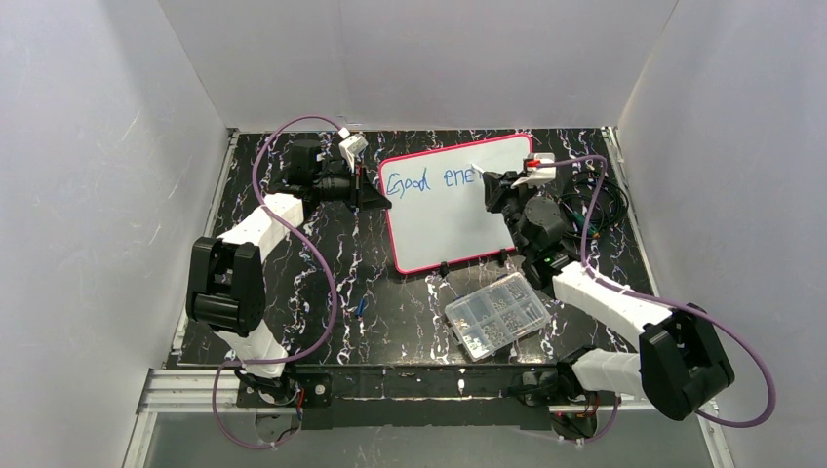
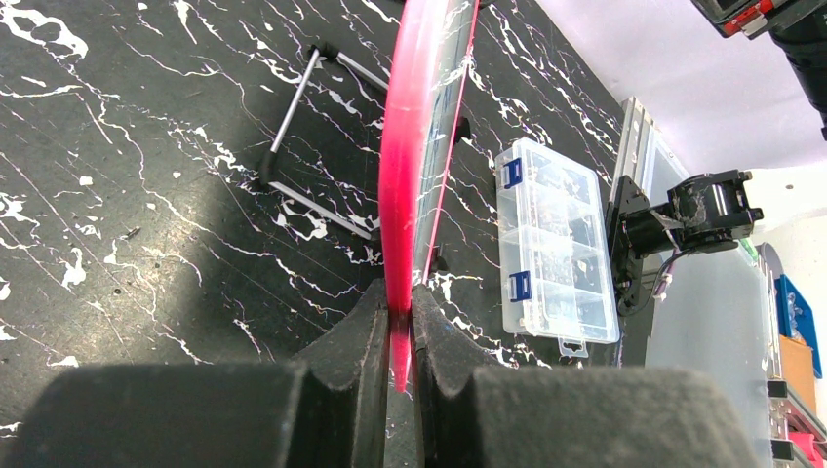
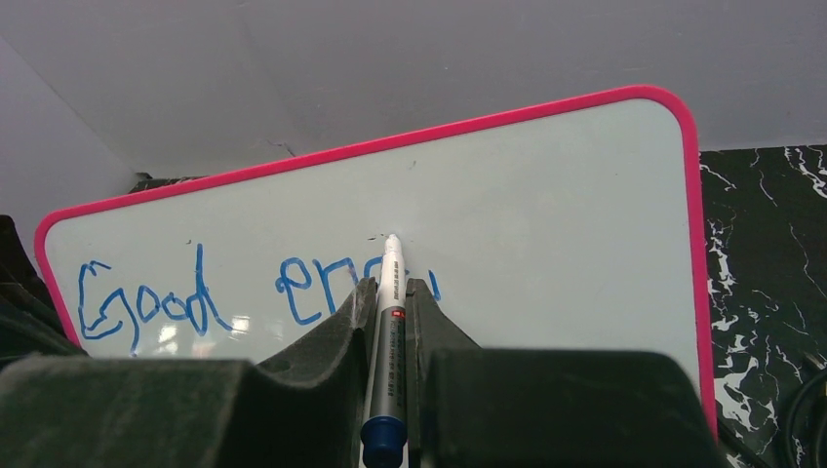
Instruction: Write a sentence on the whiteboard
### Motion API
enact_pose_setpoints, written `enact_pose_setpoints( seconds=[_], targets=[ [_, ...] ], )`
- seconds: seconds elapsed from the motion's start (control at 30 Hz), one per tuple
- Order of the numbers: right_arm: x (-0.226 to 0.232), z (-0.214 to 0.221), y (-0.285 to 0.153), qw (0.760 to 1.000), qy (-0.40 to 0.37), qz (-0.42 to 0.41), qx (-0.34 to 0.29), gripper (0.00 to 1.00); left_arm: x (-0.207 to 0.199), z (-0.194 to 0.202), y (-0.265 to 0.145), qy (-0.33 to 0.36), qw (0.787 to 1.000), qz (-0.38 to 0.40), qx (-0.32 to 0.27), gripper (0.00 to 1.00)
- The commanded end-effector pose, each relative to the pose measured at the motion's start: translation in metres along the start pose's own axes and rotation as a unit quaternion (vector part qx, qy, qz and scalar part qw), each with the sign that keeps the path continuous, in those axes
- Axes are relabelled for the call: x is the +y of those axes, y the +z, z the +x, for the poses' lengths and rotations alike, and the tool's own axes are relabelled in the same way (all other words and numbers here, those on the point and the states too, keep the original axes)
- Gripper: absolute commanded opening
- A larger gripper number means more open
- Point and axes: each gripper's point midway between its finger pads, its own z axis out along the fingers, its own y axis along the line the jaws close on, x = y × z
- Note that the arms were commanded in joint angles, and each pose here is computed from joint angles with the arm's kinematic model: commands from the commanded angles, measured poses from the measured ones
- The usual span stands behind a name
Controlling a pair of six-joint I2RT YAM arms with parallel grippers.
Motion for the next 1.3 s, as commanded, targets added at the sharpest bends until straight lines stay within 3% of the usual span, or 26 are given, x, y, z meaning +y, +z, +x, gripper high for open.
enact_pose_setpoints(
  seconds=[0.0,0.37,0.83,1.27],
  targets=[
    [0.008,-0.031,0.012,0.999,0.005,-0.006,-0.046,0.01,-0.027,-0.024,-0.012,0.045,0.999,0.019,-0.022,0.00],
    [-0.014,-0.018,-0.001,0.999,-0.004,0.037,-0.032,0.01,-0.027,-0.024,-0.012,0.044,0.999,0.020,-0.022,0.00],
    [-0.021,0.019,-0.016,0.999,-0.006,0.035,0.020,0.01,-0.028,-0.024,-0.012,0.044,0.999,0.021,-0.022,0.00],
    [-0.014,-0.008,-0.005,0.999,0.014,0.033,-0.026,0.01,-0.028,-0.025,-0.013,0.045,0.998,0.021,-0.023,0.00]
  ],
)
